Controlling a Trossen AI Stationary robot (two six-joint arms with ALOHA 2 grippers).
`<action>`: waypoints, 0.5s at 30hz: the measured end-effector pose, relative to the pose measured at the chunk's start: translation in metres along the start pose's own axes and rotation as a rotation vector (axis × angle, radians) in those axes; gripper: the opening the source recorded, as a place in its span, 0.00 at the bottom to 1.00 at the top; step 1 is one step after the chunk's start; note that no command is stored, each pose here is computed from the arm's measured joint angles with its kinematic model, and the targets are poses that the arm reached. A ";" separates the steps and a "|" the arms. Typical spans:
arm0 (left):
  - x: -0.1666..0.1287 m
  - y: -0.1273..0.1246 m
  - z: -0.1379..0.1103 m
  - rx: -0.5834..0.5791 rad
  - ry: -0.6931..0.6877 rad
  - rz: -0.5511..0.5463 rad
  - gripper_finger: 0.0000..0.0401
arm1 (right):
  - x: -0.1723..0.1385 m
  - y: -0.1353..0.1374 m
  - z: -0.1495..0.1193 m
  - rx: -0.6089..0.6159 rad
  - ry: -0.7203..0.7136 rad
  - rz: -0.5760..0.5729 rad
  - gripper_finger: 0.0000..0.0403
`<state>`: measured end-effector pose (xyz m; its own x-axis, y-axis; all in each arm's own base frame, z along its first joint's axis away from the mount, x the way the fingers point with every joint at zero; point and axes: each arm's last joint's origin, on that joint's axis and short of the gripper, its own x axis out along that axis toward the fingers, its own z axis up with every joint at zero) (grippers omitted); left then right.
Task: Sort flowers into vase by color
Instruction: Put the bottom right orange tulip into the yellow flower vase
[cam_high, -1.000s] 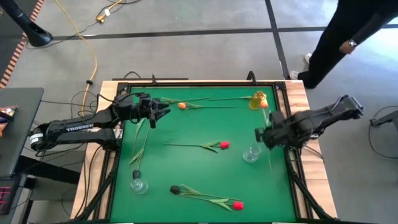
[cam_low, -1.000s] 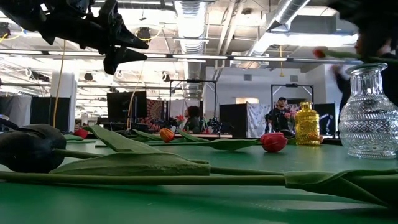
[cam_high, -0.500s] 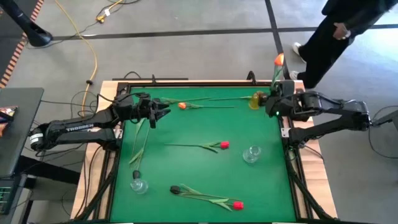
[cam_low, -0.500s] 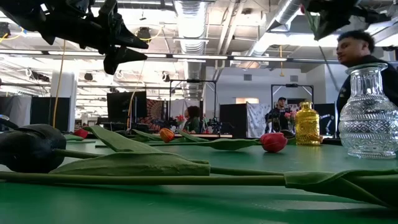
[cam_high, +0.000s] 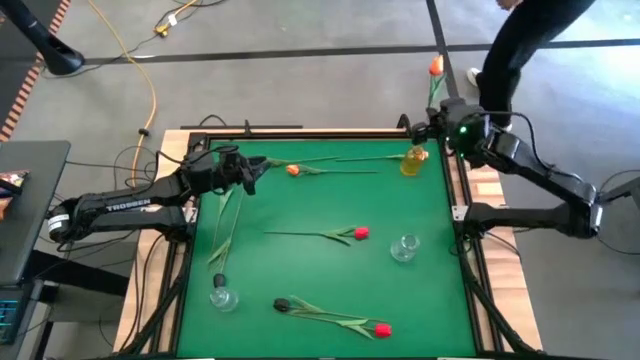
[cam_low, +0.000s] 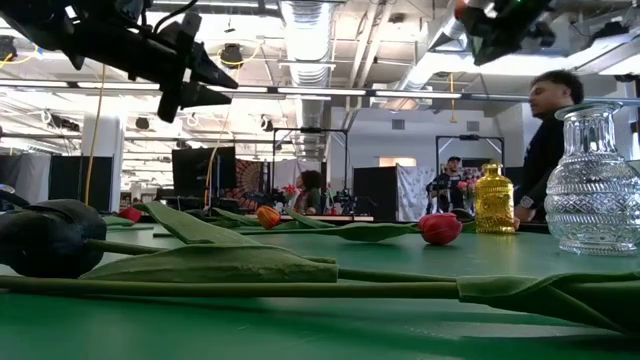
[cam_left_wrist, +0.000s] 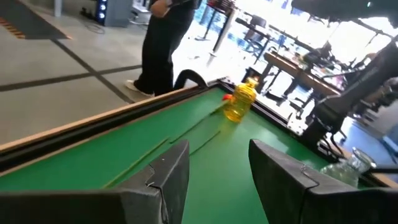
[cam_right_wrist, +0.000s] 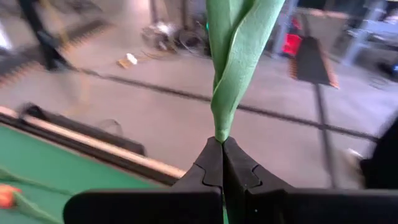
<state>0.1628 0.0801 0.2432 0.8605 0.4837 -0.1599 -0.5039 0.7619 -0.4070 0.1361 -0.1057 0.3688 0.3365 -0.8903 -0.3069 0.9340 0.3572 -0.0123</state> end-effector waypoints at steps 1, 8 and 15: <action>0.000 0.000 0.000 -0.012 -0.002 0.006 0.39 | 0.003 -0.005 -0.003 0.012 -0.013 0.025 0.05; 0.000 0.001 0.000 -0.060 -0.010 0.020 0.39 | 0.009 -0.026 -0.018 0.052 -0.035 0.047 0.05; 0.000 0.001 0.000 -0.089 -0.013 0.027 0.39 | 0.021 -0.024 -0.030 0.041 -0.057 0.075 0.04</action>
<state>0.1624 0.0808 0.2430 0.8455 0.5094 -0.1605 -0.5176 0.7075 -0.4813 0.1169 -0.1243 0.3337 0.4105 -0.8768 -0.2504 0.9098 0.4122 0.0482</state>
